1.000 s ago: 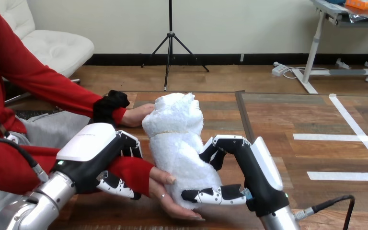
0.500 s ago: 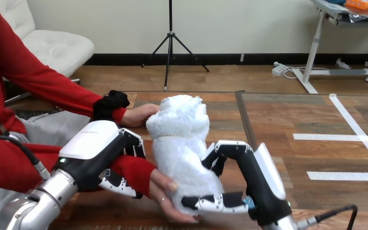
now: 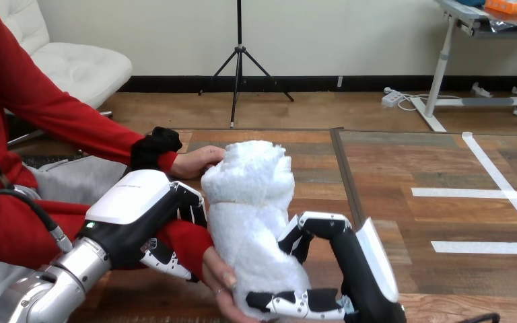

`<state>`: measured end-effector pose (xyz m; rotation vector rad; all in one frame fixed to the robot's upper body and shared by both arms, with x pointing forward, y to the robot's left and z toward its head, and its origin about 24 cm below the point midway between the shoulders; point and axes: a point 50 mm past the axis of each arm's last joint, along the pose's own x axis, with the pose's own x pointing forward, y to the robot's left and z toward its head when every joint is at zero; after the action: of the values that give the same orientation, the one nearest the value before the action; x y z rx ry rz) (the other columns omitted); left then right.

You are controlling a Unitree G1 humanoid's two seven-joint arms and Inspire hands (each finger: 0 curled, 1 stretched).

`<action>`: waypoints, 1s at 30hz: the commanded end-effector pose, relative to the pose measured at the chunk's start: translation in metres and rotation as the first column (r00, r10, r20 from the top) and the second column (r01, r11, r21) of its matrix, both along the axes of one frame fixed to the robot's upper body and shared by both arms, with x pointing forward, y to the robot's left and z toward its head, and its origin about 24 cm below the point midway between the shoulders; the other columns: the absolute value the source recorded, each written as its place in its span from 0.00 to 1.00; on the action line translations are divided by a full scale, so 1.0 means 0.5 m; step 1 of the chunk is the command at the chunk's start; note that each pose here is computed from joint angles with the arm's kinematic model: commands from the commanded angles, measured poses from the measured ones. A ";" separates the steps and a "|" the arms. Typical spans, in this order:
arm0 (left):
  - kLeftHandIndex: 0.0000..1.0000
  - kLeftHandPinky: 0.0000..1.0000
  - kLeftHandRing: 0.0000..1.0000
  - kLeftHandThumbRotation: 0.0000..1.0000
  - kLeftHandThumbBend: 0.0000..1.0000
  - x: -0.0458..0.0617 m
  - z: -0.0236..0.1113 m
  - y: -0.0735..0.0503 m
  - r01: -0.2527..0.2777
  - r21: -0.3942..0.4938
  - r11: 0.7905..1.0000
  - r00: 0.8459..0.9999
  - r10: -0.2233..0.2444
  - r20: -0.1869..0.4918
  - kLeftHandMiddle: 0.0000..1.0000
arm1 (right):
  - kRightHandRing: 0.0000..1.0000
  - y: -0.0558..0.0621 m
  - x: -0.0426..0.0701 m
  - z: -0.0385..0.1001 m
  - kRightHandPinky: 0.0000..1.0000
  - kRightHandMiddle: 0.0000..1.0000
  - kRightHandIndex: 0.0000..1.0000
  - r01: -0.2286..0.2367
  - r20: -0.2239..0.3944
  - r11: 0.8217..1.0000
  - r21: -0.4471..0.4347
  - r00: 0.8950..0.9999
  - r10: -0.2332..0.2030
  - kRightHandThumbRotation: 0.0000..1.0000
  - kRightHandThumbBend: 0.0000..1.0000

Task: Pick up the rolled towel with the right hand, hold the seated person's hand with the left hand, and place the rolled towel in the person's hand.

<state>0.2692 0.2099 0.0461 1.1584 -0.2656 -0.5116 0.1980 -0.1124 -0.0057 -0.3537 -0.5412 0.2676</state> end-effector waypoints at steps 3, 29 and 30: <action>0.39 0.26 0.31 0.06 0.81 0.055 0.102 -0.074 0.124 -0.081 0.989 0.970 -0.103 0.219 0.37 | 0.26 0.050 0.014 0.056 0.23 0.32 0.28 -0.095 0.140 0.994 0.061 0.986 0.086 0.00 0.73; 0.41 0.29 0.34 0.07 0.81 0.053 0.095 -0.072 0.119 -0.092 0.989 0.971 -0.096 0.220 0.39 | 0.25 0.040 0.024 0.051 0.22 0.31 0.28 -0.067 0.102 0.994 0.083 0.993 0.059 0.00 0.72; 0.41 0.30 0.34 0.07 0.81 0.053 0.095 -0.071 0.118 -0.093 0.989 0.971 -0.095 0.219 0.39 | 0.25 0.040 0.025 0.050 0.22 0.31 0.28 -0.066 0.100 0.994 0.082 0.993 0.058 0.00 0.72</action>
<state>0.2697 0.2077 0.0460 1.1549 -0.2706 -0.5178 0.1989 -0.1149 -0.0045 -0.3453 -0.5190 0.2513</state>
